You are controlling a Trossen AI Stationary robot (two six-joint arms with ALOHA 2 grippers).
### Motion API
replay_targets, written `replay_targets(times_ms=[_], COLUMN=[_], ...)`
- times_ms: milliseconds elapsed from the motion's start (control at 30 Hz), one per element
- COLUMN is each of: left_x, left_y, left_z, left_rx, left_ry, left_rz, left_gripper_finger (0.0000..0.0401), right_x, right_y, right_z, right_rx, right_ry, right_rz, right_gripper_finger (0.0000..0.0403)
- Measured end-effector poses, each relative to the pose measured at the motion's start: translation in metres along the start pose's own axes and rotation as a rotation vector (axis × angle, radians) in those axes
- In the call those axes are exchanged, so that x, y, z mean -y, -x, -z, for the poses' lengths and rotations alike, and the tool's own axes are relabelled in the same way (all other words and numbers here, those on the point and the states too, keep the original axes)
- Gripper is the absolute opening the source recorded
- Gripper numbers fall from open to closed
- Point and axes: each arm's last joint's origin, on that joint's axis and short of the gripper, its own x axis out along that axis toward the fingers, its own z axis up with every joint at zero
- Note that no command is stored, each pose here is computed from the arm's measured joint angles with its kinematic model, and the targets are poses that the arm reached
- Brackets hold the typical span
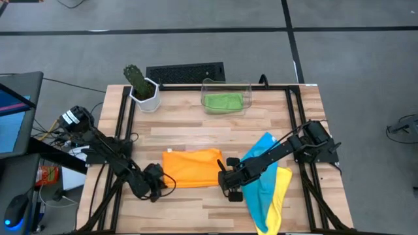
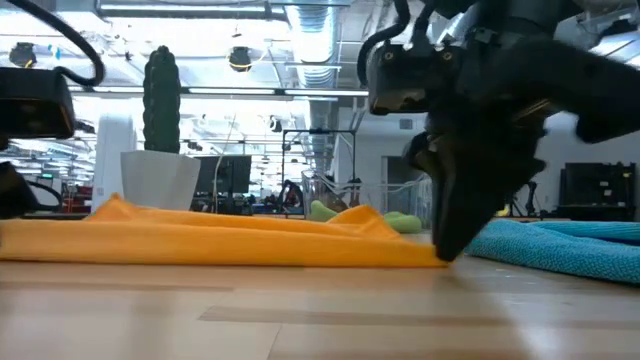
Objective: Fold microfiber towels
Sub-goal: Fold the orange towel
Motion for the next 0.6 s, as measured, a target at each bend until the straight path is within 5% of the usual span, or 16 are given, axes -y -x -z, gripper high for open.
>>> replay_targets(times_ms=[367,600], left_x=[0.019,0.030], left_y=[0.003,0.007], left_z=[-0.001,-0.001], left_rx=[-0.116,-0.224], left_ry=[-0.022,-0.019], left_rz=[0.143,0.217], left_gripper_finger=[0.0134,0.0176], right_x=[-0.001,0.028], right_y=[0.042,0.071], right_z=[-0.005,-0.036], right_rx=[0.061,0.382], right_ry=[0.000,-0.044], right_rz=[-0.125,-0.047], right_gripper_finger=[0.0131,0.0163])
